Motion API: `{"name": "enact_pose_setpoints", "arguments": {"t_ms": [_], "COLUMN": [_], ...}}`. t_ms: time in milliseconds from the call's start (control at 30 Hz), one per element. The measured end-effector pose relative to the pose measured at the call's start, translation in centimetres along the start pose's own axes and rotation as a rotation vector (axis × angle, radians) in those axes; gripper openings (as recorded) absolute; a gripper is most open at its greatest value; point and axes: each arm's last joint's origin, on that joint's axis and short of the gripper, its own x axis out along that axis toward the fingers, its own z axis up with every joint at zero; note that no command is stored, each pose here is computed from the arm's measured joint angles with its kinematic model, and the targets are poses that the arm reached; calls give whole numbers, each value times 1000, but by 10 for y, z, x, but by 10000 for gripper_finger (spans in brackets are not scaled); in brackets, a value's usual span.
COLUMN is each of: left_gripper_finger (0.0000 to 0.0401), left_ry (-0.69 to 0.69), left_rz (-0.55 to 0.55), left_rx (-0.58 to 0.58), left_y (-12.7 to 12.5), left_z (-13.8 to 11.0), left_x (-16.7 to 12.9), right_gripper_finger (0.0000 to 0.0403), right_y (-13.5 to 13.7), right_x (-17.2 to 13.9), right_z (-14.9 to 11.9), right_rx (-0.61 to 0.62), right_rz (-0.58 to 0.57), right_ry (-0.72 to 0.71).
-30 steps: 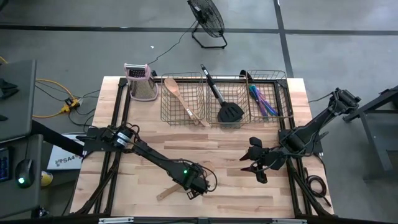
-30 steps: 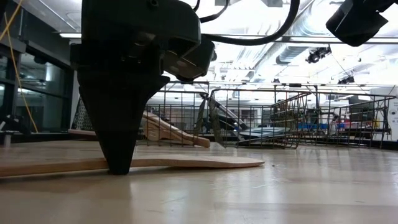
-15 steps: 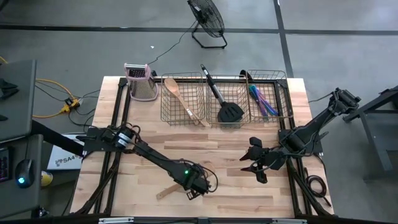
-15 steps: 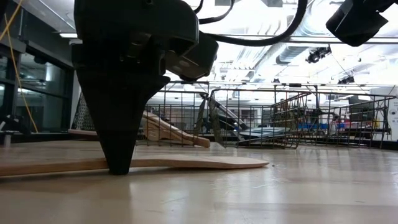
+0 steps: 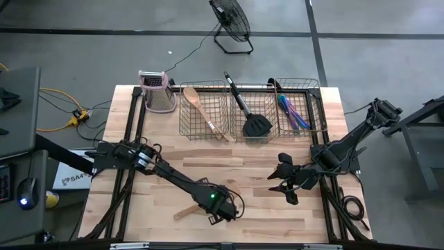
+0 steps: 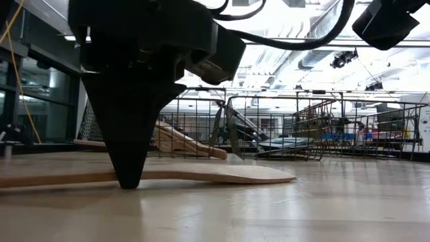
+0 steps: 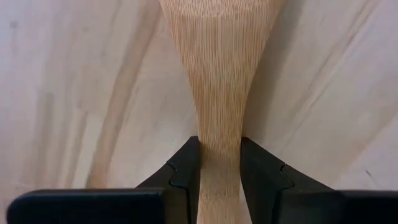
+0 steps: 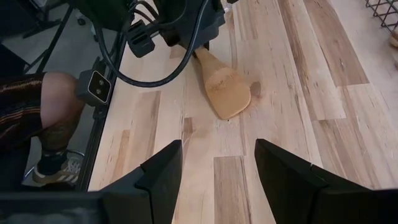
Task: Pick & Place Kitchen Items
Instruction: Put the wooden turner spatula into the left mesh basket
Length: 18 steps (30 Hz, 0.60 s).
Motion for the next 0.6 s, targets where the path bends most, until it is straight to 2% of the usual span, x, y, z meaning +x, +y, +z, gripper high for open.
{"name": "enact_pose_setpoints", "arguments": {"t_ms": [600], "left_gripper_finger": [82], "left_ry": [-50], "left_rz": [242], "left_rx": [-6], "left_y": [18], "left_z": [5], "left_x": [-43], "right_gripper_finger": [195], "right_y": [0], "right_x": [0], "right_z": [0], "right_rx": [-1], "right_rz": [3], "right_ry": [2]}}
